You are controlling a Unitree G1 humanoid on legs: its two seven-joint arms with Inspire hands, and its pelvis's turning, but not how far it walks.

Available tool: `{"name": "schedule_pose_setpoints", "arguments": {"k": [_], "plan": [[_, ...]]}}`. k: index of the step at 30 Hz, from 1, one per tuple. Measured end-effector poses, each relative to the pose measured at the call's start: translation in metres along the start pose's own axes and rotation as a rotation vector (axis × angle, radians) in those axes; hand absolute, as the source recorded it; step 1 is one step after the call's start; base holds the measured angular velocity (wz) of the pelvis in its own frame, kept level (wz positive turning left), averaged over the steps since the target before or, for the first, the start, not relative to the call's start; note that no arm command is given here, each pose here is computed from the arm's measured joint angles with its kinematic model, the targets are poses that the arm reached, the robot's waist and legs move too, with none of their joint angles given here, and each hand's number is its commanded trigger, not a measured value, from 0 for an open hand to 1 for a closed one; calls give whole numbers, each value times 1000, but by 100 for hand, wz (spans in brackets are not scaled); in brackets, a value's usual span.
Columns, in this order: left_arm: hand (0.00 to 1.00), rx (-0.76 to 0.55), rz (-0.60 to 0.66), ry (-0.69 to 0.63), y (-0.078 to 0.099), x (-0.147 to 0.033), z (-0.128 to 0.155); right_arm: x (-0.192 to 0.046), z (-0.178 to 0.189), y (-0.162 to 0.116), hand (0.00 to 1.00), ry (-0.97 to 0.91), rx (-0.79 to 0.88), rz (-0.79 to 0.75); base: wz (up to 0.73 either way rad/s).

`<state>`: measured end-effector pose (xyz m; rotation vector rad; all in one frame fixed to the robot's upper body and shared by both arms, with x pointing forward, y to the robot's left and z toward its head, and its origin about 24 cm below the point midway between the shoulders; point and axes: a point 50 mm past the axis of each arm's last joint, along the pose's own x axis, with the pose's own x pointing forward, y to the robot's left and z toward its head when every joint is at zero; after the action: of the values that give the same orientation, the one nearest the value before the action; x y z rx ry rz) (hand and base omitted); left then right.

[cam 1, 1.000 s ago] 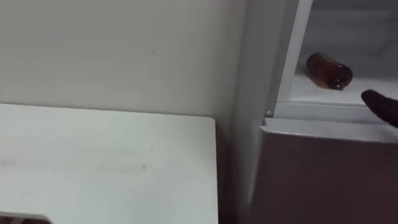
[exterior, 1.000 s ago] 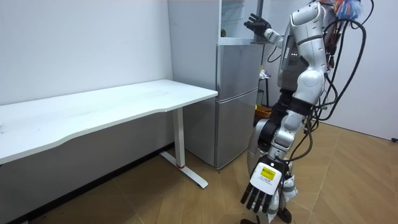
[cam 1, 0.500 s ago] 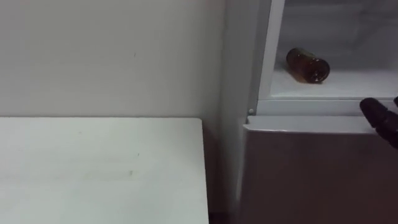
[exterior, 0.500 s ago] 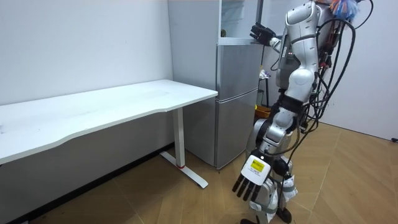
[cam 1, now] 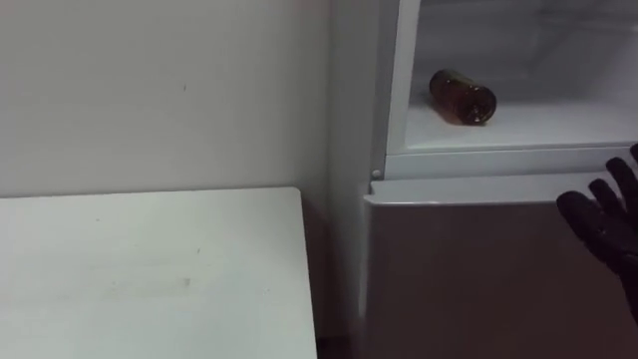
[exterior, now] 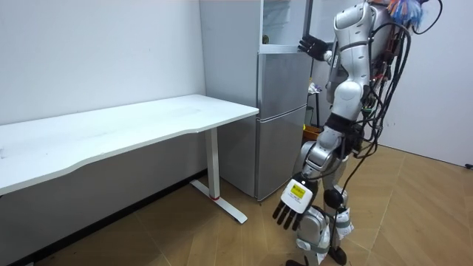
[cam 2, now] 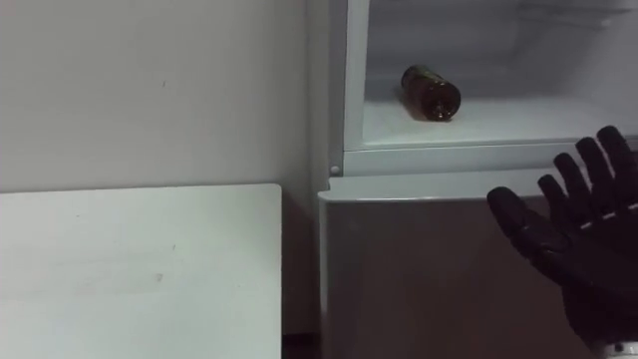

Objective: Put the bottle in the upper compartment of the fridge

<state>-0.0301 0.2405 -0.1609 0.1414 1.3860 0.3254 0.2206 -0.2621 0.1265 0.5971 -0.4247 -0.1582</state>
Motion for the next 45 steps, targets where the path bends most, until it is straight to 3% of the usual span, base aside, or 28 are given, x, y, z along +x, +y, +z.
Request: {"name": "schedule_pose_setpoints", "arguments": {"k": [8, 13, 20, 22, 31, 35, 45], "plan": [[0, 15, 19, -37, -5, 3, 14, -51, -50, -41, 0, 235, -10, -210, -1], [0, 11, 11, -79, -8, 4, 23, -83, -72, -77, 0, 385, -135, -372, -7], [0, -14, 2, -149, -11, 7, 48, -121, -98, -102, 0, 563, -234, -503, -2], [0, -23, 1, -163, -11, 7, 53, -142, -112, -113, 0, 689, -362, -529, 0], [0, -93, -7, -181, -13, 7, 54, -246, -129, -157, 0, 1148, -613, -771, -3], [0, -98, -6, -182, -12, 7, 55, -260, -127, -160, 0, 1212, -650, -790, 0], [0, -82, 3, -182, -14, 7, 54, -251, -141, -153, 0, 1236, -649, -725, 0]]}}
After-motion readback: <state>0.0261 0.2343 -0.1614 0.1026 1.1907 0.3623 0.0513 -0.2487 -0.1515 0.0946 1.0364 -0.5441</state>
